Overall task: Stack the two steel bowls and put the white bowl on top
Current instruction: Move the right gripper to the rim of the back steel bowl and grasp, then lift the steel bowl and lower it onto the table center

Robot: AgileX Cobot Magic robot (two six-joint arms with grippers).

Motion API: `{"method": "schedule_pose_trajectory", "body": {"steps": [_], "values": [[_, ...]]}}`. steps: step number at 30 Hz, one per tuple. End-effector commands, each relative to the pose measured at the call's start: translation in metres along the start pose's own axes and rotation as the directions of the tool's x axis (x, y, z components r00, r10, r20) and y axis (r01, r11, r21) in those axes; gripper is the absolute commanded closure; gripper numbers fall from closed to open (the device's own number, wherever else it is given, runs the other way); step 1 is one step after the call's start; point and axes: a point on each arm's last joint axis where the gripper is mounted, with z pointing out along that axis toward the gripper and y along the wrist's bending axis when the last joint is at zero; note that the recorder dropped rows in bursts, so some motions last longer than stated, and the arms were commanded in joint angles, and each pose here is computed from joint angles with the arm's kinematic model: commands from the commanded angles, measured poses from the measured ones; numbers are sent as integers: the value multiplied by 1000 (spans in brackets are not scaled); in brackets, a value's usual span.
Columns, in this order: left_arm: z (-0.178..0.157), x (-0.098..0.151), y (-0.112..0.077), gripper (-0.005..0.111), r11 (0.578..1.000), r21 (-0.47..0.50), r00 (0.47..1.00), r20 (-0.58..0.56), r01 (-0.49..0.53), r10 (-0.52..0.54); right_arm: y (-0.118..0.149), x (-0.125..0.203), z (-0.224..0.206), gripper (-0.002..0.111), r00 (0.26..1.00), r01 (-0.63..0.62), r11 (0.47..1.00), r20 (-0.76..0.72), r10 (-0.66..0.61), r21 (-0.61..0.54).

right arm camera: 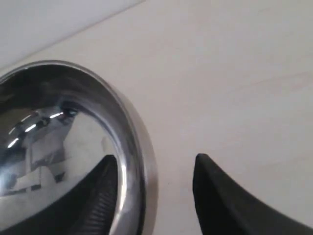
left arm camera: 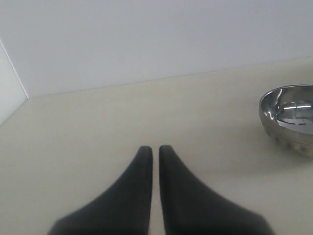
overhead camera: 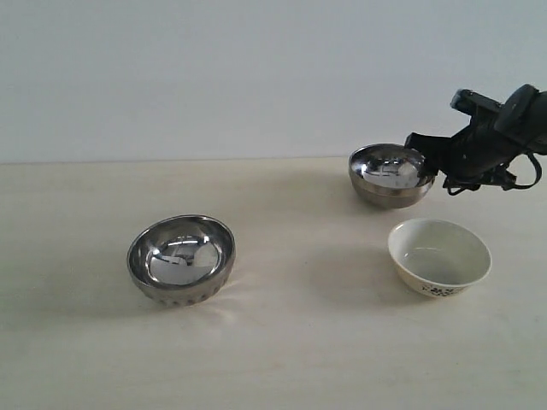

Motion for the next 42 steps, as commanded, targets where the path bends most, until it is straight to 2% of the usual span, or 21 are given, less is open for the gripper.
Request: {"method": "schedule_pose_trajectory", "body": {"steps": [1,3,8,14,20,27,31,35,38,42], "values": [[0,0,0,103,1000,-1,1000,7,17,-17,15,3,1,68,1000,14,1000,14,-14,-22],[0,0,0,103,1000,-1,1000,7,17,-17,18,6,4,77,1000,21,999,9,-20,-25],[0,0,0,103,1000,-1,1000,7,17,-17,26,11,7,108,999,35,999,3,-35,-32],[0,0,0,103,1000,-1,1000,7,17,-17,37,0,-17,108,999,46,997,1,-46,-63],[0,0,0,103,1000,-1,1000,7,17,-17,59,-18,-68,108,995,98,988,1,-99,-119],[0,0,0,103,1000,-1,1000,7,17,-17,71,-15,-119,108,982,155,974,-87,-171,-164],[0,0,0,103,1000,-1,1000,7,17,-17,62,5,-140,108,983,160,977,-72,-171,-137],[0,0,0,103,1000,-1,1000,7,17,-17,53,36,-163,108,972,217,969,-62,-225,-119],[0,0,0,103,1000,-1,1000,7,17,-17,58,64,-173,108,961,259,958,-69,-269,-127],[0,0,0,103,1000,-1,1000,7,17,-17,80,101,-179,108,932,333,926,-83,-352,-179]]}}
